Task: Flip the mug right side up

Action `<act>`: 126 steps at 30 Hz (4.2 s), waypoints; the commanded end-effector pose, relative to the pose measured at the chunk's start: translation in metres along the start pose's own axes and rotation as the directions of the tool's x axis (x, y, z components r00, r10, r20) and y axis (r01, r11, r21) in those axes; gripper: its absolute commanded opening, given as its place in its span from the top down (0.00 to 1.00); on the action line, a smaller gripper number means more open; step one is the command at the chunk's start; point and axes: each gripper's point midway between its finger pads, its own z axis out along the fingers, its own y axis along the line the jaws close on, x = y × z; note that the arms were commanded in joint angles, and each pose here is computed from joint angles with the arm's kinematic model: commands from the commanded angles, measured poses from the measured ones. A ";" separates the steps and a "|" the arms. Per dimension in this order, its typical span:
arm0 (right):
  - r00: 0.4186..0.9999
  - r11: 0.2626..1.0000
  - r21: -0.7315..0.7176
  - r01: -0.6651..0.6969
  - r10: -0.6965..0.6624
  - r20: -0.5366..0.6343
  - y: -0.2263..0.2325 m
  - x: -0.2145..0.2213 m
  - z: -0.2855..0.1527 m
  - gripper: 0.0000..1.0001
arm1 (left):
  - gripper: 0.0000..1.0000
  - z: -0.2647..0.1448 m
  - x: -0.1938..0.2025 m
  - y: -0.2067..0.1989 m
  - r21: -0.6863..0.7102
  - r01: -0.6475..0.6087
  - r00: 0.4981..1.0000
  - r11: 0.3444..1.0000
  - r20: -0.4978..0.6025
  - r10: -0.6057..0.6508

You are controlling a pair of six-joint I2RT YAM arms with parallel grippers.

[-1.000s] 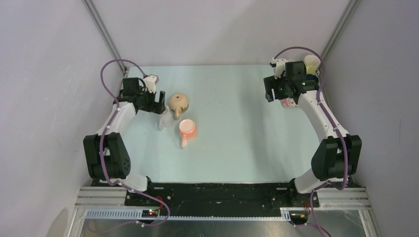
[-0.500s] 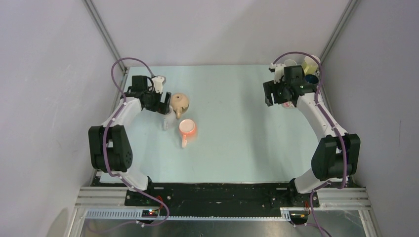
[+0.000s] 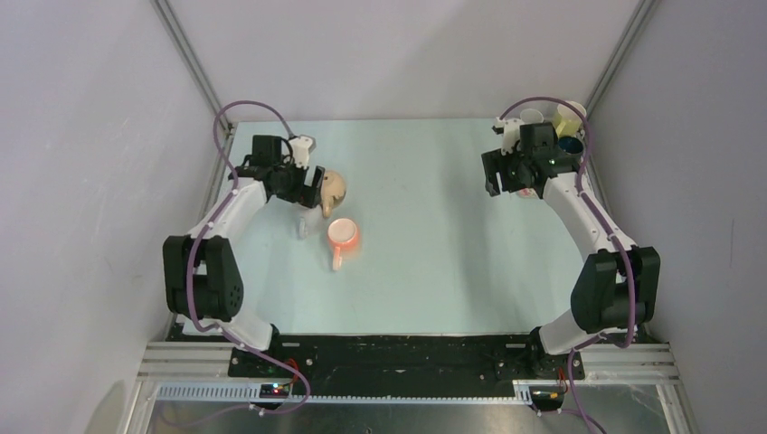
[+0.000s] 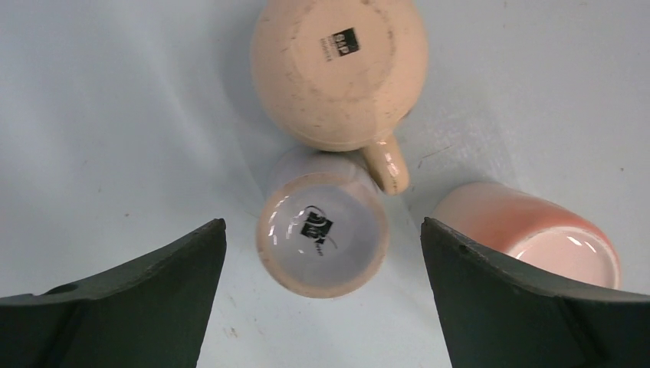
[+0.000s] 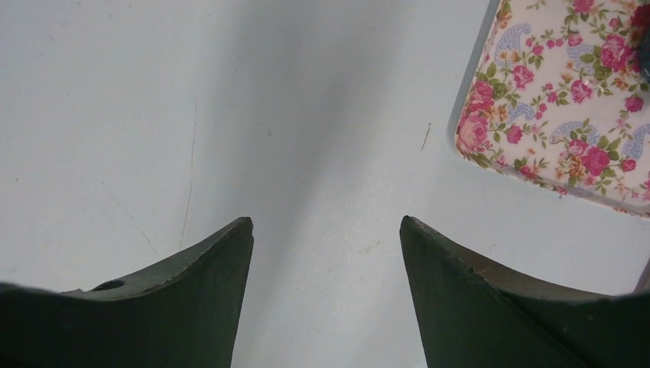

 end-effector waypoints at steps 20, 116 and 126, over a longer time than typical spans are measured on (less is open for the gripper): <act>0.996 0.999 -0.036 -0.015 0.017 0.082 0.005 -0.012 -0.015 0.25 | 0.00 0.025 0.004 0.004 -0.080 0.014 0.997 0.997 -0.071 -0.020; 0.736 0.145 -0.986 -0.084 0.676 0.037 0.231 -0.125 -0.132 0.61 | 1.00 -0.119 -0.189 -0.251 0.977 -0.003 0.655 0.215 0.165 -0.737; 0.713 0.229 -0.966 -0.117 0.696 0.078 0.201 -0.128 -0.123 1.00 | 0.91 -0.116 -0.184 -0.257 0.970 -0.013 0.685 0.241 0.184 -0.705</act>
